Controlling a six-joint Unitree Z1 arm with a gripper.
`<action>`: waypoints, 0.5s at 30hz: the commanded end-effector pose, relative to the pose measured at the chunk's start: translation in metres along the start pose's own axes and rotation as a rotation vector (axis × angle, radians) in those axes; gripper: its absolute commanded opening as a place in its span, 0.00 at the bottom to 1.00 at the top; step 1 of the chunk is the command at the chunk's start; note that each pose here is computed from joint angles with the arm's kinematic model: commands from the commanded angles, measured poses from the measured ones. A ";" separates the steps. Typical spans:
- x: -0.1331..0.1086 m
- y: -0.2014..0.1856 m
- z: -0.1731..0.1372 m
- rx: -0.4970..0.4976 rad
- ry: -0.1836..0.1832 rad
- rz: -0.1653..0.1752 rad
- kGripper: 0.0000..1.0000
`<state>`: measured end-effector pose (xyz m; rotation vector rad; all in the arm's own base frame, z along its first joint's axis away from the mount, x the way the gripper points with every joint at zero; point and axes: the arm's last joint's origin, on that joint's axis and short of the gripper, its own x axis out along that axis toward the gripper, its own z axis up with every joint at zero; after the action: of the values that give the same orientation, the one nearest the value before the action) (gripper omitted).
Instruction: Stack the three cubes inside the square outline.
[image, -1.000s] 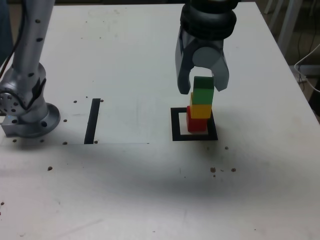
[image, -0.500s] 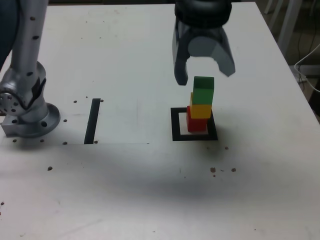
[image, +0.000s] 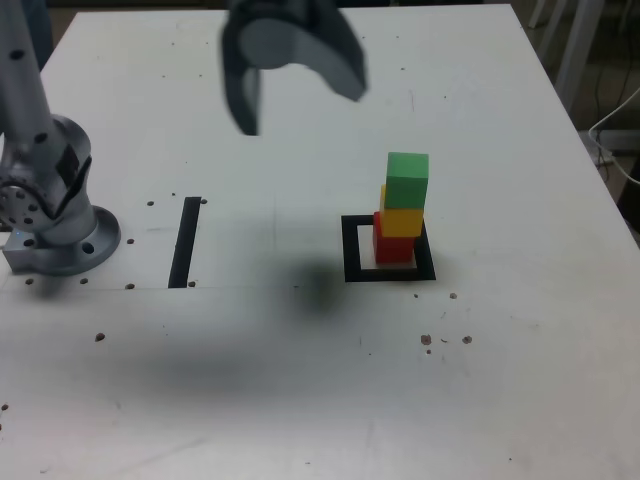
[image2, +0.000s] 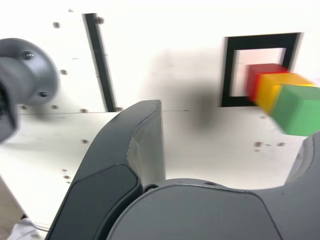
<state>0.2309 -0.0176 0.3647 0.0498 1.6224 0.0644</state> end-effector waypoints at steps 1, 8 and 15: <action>0.003 0.002 -0.011 -0.001 0.008 0.001 0.99; 0.039 0.004 -0.041 0.000 0.121 0.014 0.99; 0.092 0.002 -0.055 -0.006 0.150 0.021 0.99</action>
<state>0.1726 -0.0103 0.2849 0.0618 1.7838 0.0849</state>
